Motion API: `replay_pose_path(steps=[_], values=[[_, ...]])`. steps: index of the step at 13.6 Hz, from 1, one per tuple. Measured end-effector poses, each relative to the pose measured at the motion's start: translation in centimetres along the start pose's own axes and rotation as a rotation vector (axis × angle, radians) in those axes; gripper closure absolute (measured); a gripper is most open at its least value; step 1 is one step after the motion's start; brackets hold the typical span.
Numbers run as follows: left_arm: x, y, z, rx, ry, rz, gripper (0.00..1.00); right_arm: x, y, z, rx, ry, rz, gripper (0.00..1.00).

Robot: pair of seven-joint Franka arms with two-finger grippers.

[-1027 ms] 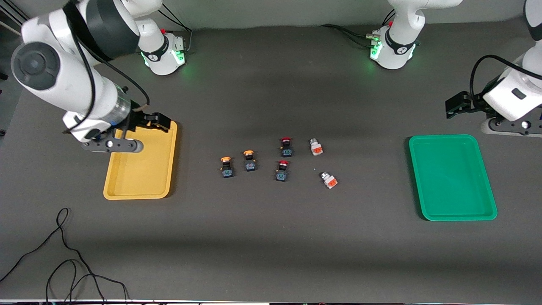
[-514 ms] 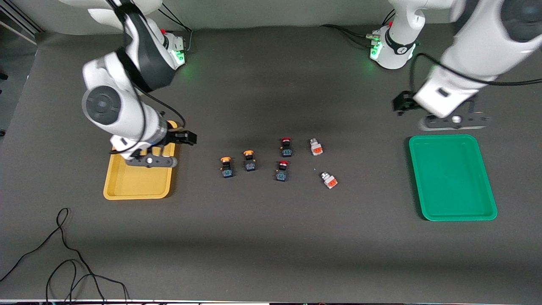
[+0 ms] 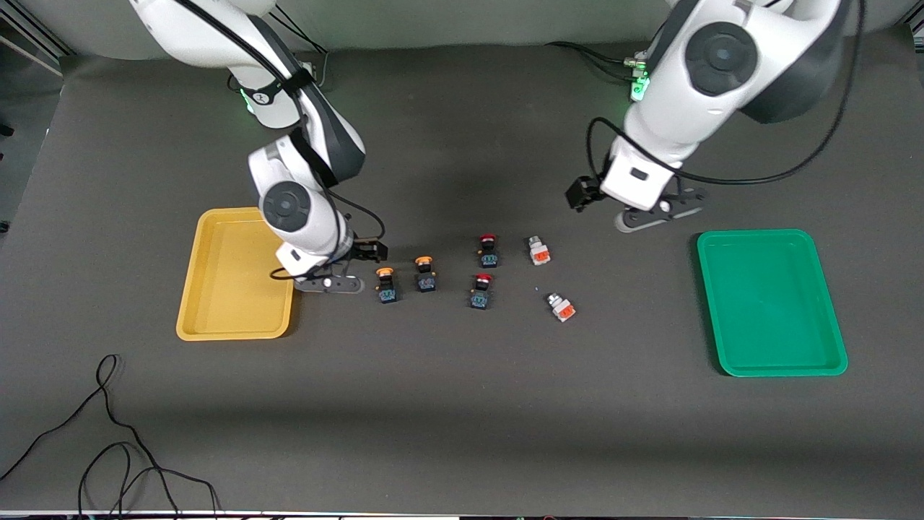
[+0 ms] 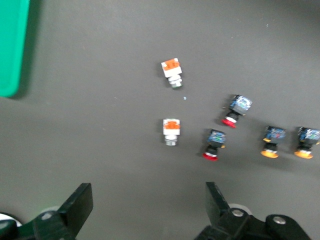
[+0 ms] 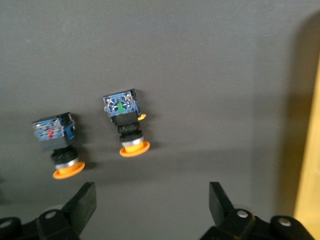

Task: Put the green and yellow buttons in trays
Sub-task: 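Grasp the blue button with the right gripper while the left gripper grasps white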

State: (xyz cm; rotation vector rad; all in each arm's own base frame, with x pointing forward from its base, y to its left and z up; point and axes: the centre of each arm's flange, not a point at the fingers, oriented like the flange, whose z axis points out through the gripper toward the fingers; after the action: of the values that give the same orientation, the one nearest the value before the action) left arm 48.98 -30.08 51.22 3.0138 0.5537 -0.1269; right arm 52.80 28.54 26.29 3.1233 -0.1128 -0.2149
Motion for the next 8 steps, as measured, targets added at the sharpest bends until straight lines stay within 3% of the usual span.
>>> replay_pose_path(steps=[5, 8], values=[[-0.6, 1.2, 6.7, -0.013, 0.007, -0.070, 0.02, 0.7, -1.3, 6.6, 0.015, 0.029, -0.009, 0.00], [-0.4, 1.9, 13.9, 0.045, 0.033, -0.133, 0.02, 1.1, -1.4, 8.6, 0.028, 0.051, -0.007, 0.00]])
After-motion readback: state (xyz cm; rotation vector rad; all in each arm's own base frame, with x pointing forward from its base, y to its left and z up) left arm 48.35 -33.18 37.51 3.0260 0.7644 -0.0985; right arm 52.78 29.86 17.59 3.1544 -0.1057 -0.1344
